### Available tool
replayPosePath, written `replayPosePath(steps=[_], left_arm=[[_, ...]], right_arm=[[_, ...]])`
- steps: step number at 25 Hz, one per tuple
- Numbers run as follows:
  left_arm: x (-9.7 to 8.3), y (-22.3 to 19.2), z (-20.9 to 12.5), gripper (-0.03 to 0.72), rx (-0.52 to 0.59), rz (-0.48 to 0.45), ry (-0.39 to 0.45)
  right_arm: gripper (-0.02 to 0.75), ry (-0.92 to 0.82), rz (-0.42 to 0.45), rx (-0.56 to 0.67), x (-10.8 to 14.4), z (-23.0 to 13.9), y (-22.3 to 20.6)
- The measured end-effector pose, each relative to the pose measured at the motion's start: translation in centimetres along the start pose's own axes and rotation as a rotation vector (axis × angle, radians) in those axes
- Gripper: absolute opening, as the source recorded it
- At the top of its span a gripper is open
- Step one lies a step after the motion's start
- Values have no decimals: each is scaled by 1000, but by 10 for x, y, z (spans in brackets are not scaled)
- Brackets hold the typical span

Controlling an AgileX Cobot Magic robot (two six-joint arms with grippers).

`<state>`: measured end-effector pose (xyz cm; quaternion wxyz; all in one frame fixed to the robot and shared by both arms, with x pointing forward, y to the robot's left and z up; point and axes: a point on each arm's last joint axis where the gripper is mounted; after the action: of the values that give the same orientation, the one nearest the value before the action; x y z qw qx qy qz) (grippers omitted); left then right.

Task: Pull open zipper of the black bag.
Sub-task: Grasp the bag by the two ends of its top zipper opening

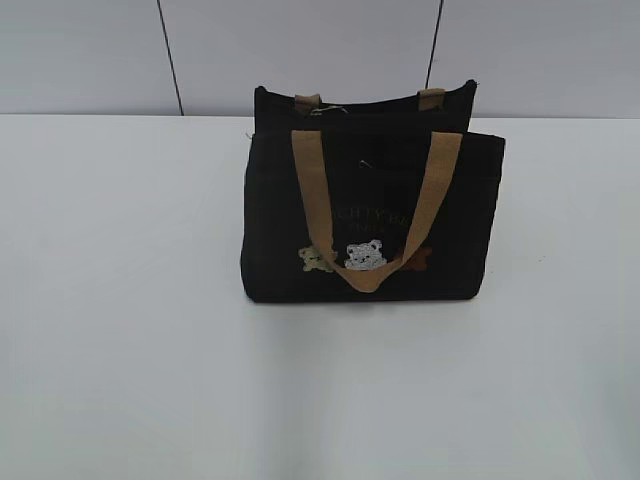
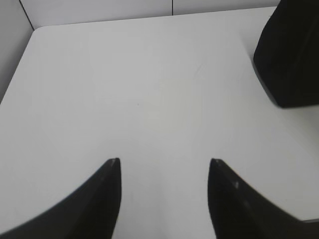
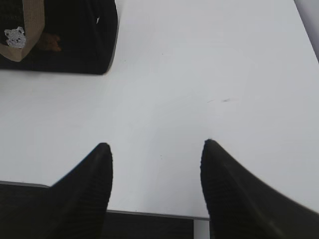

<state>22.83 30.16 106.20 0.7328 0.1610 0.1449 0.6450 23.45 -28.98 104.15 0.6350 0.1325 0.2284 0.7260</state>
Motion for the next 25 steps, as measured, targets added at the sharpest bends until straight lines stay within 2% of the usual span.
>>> replayPosePath(steps=[12,18,20,25], left_arm=[[0,2,5,417,-22,-1,0],[-1,-15,48,417,-98,-15,15],[-2,-34,63,417,-104,-30,26],[-1,-82,102,417,-243,-28,39]], right_arm=[[430,0,0,0,0,0,0],[430,0,0,0,0,0,0],[430,0,0,0,0,0,0],[430,0,0,0,0,0,0]])
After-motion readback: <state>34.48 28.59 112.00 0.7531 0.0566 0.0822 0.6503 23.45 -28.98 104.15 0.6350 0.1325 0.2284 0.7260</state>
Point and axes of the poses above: a point on each arm's last joint axis where the gripper is mounted, y pointing back along that axis away from the gripper, x along the wrist's bending axis when the last joint is at zero, z = x × y, and after that the axes turned 4 degrees about y, right-handed
